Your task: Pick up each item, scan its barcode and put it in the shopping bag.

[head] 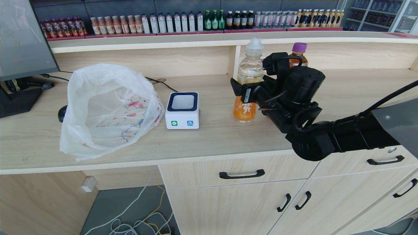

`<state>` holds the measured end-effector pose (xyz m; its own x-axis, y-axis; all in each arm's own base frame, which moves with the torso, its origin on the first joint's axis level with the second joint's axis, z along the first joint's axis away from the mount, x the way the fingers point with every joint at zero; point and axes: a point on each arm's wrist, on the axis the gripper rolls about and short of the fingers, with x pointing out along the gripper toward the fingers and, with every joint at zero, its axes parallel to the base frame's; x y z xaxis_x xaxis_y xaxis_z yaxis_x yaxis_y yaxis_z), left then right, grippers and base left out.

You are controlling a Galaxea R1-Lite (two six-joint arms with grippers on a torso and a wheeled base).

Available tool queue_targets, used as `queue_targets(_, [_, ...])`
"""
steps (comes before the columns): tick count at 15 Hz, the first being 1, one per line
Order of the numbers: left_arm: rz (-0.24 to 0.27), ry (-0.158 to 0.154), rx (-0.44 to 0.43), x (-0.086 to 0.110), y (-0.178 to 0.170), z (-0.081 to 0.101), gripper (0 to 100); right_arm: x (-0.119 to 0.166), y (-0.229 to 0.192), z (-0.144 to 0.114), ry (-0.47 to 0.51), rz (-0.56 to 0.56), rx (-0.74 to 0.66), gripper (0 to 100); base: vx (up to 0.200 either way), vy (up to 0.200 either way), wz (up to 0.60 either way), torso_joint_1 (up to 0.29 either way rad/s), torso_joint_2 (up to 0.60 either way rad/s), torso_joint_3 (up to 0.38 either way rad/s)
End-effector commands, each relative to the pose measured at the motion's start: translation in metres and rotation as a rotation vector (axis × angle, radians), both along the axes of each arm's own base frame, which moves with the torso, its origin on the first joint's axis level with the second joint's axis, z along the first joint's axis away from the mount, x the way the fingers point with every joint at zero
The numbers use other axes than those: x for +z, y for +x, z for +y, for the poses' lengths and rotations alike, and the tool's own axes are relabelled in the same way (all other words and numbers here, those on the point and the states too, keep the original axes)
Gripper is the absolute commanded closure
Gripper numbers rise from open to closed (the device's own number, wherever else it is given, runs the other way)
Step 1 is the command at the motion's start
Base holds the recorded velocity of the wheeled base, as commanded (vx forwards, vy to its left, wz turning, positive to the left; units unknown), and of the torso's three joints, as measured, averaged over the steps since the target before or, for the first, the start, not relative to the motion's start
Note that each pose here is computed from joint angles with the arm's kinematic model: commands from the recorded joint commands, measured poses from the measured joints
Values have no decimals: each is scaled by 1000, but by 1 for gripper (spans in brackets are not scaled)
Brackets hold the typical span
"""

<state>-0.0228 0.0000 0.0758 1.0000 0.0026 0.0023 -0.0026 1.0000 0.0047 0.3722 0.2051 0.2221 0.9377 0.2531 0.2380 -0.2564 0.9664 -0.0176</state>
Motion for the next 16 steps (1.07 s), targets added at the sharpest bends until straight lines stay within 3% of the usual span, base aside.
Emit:
queue_targets(1, [-1,0,1,0,0,0,0,3,1,1,5,-9,0,0,0,0,0,0,0,0])
queue_targets(14, [-1,0,1,0,0,0,0,3,3,3,6,-11,2,0,0,0,0,0,0,0])
queue_targets(15, [-1,0,1,0,0,0,0,4,4,2,7,-13,0,100,0,0,0,0,0,0])
queue_targets(16, [-1,0,1,0,0,0,0,5,3,2,8,-14,2,100,0,0,0,0,0,0])
